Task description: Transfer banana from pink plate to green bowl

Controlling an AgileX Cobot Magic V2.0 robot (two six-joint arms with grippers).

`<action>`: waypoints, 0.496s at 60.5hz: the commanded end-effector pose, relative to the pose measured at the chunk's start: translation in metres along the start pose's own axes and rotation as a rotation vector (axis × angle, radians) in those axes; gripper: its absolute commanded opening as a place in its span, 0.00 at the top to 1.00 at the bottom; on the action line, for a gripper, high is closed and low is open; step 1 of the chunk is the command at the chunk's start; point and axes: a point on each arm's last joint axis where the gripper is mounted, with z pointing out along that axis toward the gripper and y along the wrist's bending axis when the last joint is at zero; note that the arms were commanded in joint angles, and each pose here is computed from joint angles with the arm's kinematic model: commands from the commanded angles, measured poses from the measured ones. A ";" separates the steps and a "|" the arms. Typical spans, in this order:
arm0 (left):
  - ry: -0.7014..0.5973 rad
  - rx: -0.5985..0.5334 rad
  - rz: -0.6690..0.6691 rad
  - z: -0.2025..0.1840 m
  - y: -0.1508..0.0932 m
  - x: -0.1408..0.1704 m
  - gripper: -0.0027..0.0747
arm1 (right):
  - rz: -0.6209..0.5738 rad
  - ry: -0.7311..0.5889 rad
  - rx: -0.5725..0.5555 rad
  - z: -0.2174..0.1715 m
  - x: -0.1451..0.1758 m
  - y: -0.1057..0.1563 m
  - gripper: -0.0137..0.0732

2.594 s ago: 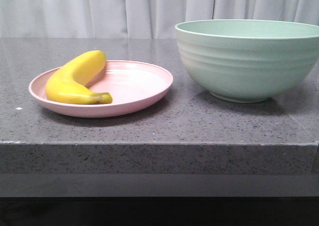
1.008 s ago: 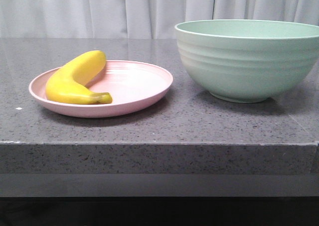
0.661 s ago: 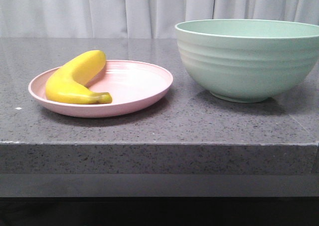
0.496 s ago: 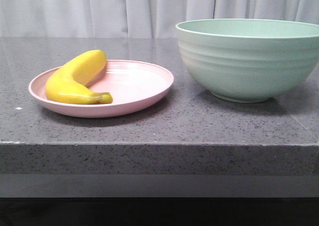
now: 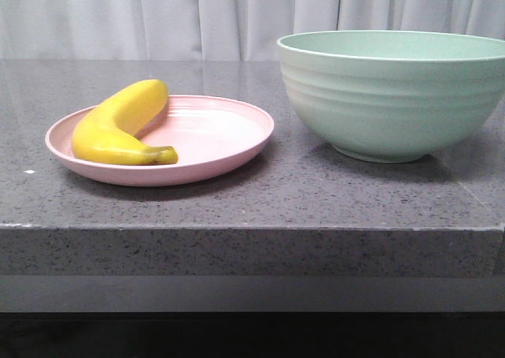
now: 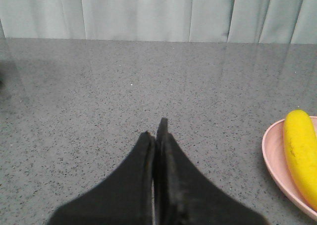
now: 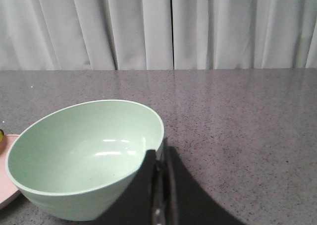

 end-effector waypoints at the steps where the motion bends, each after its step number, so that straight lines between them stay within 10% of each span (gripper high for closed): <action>1: -0.101 0.001 -0.034 -0.002 0.000 -0.019 0.99 | -0.014 -0.081 0.008 0.001 -0.017 0.000 0.91; 8: -0.102 0.010 -0.069 -0.002 -0.001 -0.019 0.85 | -0.014 -0.081 0.008 0.001 -0.017 0.000 0.79; 20: -0.102 0.010 -0.069 -0.002 -0.001 -0.019 0.16 | -0.014 -0.075 0.008 0.001 -0.017 0.000 0.24; 30: -0.102 0.012 -0.075 -0.002 -0.001 -0.019 0.08 | -0.014 -0.074 0.008 0.001 -0.016 0.000 0.14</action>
